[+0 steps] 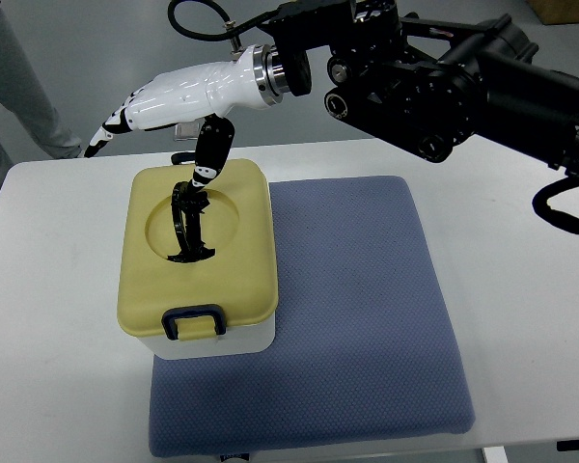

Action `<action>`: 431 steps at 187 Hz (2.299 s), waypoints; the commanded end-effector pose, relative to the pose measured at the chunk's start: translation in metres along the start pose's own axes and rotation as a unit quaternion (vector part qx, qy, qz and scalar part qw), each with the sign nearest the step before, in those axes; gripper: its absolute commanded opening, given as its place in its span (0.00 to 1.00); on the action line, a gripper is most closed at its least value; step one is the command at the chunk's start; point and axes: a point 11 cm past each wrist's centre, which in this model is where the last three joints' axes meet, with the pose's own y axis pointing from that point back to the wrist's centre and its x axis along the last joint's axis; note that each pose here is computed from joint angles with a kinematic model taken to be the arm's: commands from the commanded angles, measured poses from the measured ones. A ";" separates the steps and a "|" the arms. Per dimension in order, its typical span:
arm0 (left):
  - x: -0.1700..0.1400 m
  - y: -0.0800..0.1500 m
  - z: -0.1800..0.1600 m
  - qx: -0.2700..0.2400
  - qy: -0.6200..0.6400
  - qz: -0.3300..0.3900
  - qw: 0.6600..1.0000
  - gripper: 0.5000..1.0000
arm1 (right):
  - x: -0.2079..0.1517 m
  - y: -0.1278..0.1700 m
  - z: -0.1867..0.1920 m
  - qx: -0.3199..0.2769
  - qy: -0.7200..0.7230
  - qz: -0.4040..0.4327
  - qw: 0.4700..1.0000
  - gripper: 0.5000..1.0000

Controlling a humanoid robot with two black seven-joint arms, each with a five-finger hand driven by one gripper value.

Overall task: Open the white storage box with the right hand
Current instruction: 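Lower the right hand and grasp the black handle on the lid, then lift the yellow lid off the white box with the right hand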

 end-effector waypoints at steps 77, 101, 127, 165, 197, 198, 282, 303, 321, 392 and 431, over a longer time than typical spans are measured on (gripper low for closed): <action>0.000 0.000 0.001 -0.001 0.000 0.000 1.000 1.00 | -0.042 -0.003 -0.002 0.001 0.034 -0.071 0.997 0.71; 0.000 0.000 0.001 -0.001 0.000 0.000 1.000 1.00 | -0.040 0.004 0.004 -0.009 0.035 -0.068 0.997 0.59; 0.000 0.000 0.000 0.000 0.000 0.000 1.000 1.00 | -0.038 0.005 0.004 -0.010 0.037 -0.067 0.997 0.52; 0.000 0.000 0.001 -0.001 0.000 0.000 1.000 1.00 | -0.038 0.004 0.002 -0.007 0.037 -0.067 0.997 0.45; 0.000 0.000 0.000 0.000 0.000 0.000 1.000 1.00 | -0.041 0.001 -0.003 0.003 0.034 -0.068 0.997 0.45; 0.000 0.000 0.001 -0.001 0.000 0.000 1.000 1.00 | -0.041 0.001 -0.004 0.004 0.034 -0.069 0.997 0.45; 0.000 0.000 0.000 0.000 0.000 0.000 1.000 1.00 | -0.045 0.000 -0.006 0.009 0.033 -0.071 0.997 0.24; 0.000 0.000 0.000 0.000 0.000 0.000 1.000 1.00 | -0.044 0.000 -0.006 0.008 0.032 -0.073 0.997 0.14; 0.000 0.000 0.000 0.000 0.000 0.000 1.000 1.00 | -0.045 -0.001 -0.007 0.010 0.031 -0.075 0.997 0.10; 0.000 0.000 0.000 0.000 0.000 0.000 1.000 1.00 | -0.043 -0.004 -0.010 0.016 0.026 -0.071 0.997 0.00; 0.000 0.000 0.000 -0.001 0.000 0.000 1.000 1.00 | -0.025 0.002 -0.011 0.011 0.037 -0.059 0.998 0.00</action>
